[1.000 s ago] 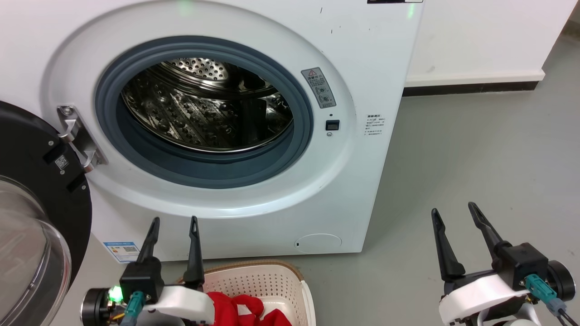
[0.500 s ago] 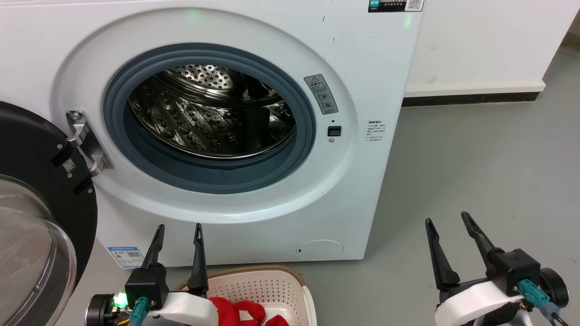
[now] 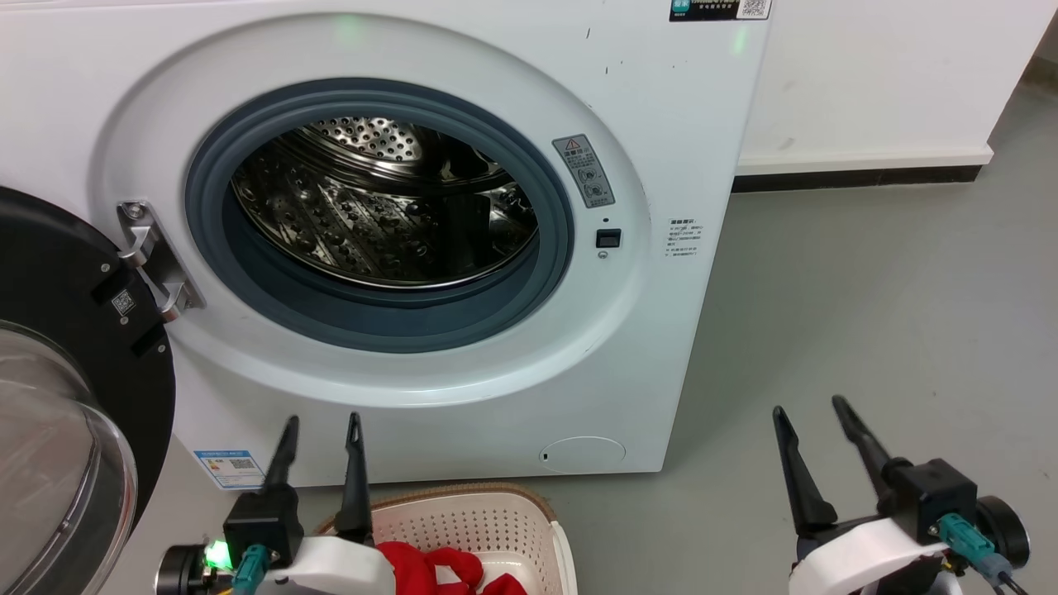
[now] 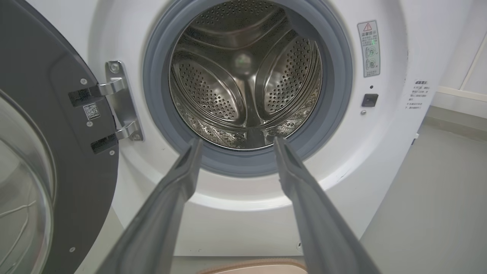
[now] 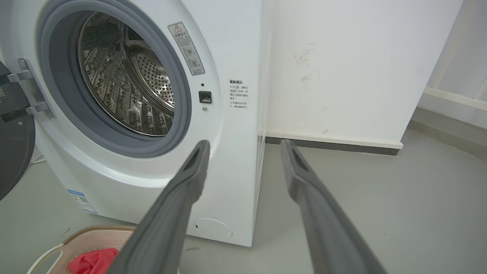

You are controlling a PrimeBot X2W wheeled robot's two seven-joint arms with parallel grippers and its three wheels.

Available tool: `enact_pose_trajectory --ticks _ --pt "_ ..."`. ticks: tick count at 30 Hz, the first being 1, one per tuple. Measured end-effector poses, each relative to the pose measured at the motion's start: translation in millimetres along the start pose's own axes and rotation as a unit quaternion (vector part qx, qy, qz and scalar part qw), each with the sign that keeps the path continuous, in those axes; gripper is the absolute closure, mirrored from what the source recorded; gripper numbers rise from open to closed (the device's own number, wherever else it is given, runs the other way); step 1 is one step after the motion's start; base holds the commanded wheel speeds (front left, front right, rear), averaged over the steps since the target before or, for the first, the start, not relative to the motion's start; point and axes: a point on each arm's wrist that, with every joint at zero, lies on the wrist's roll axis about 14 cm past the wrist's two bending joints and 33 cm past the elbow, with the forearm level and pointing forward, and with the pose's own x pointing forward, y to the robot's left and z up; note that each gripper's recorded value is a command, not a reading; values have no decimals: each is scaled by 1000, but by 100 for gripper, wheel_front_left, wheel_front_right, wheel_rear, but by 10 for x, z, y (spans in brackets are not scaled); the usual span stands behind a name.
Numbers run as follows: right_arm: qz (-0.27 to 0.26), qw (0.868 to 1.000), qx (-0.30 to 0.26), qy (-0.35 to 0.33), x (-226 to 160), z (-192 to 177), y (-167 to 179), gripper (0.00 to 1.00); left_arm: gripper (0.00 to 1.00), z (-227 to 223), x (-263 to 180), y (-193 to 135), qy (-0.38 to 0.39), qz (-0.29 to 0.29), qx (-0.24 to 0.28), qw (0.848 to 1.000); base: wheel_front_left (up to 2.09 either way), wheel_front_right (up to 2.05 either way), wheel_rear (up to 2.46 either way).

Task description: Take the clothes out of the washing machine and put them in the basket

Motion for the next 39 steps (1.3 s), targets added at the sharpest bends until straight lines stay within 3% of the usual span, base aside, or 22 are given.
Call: enact_pose_trajectory --ticks 4,18,39 --pt "-1 1000 8 22 -56 -143 7 100 100 -178 -74 17 32 5 -7 999 0 0 0" --pt "-25 987 155 28 -39 -213 -86 100 100 -311 -84 168 70 42 -144 986 0 0 0" --pt "-49 945 324 23 47 -231 -203 100 100 -348 -35 266 86 68 -315 943 0 0 0"
